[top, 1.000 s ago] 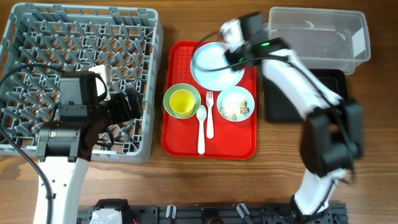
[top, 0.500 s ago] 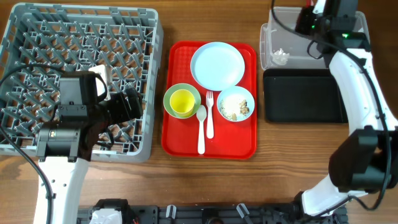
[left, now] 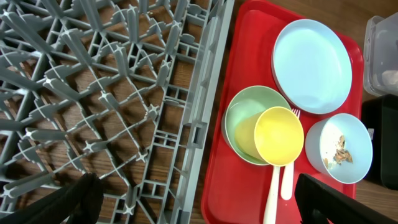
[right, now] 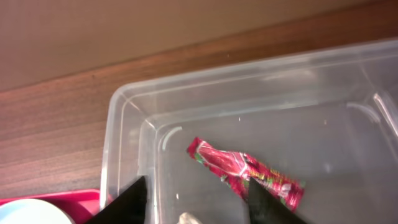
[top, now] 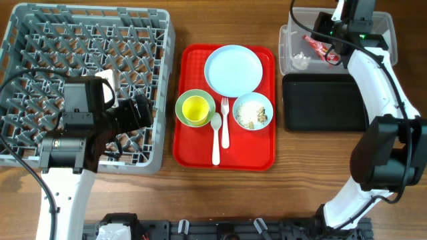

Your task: Sort waste into correct bins and load items into the dishwasher rack

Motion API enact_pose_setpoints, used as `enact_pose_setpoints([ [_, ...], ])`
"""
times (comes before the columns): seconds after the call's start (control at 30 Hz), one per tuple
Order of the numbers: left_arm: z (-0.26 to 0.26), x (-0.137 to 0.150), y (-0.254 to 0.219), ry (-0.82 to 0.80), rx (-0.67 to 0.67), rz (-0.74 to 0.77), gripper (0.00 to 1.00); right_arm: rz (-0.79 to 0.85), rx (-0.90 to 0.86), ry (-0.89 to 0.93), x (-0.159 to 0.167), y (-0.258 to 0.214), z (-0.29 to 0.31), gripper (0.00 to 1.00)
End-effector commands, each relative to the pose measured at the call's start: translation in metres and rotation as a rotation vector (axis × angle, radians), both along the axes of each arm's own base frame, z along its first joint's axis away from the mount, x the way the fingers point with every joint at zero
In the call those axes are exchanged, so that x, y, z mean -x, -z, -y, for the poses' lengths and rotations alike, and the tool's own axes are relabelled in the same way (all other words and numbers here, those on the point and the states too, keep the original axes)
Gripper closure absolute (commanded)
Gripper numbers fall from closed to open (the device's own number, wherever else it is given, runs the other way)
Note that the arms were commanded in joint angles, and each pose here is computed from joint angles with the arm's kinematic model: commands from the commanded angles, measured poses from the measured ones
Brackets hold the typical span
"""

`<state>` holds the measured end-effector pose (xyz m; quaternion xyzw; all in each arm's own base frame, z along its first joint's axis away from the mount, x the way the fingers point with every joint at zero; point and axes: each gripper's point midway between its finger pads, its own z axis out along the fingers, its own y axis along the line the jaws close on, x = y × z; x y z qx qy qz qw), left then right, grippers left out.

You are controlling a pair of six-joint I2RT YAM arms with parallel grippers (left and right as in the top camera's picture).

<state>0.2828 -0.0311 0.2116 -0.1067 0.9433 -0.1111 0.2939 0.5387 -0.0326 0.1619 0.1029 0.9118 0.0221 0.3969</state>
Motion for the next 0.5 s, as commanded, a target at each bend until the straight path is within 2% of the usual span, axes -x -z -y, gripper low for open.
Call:
enact_pose_setpoints([
  [0.0, 0.003, -0.002, -0.007, 0.002, 0.017, 0.014, 0.00, -0.046, 0.036, 0.032, 0.005, 0.014, 0.008, 0.77],
  [0.07, 0.003, -0.002, -0.007, 0.002, 0.017, 0.014, 0.00, -0.072, 0.037, 0.032, 0.008, 0.021, 0.008, 0.85],
  [0.1, 0.003, -0.002, -0.007, 0.002, 0.017, 0.014, 0.00, -0.087, 0.040, 0.033, 0.009, 0.026, 0.009, 0.86],
  [0.47, 0.003, -0.002, -0.007, 0.002, 0.017, 0.013, 0.00, -0.239, 0.080, 0.076, 0.028, 0.069, 0.020, 0.86],
])
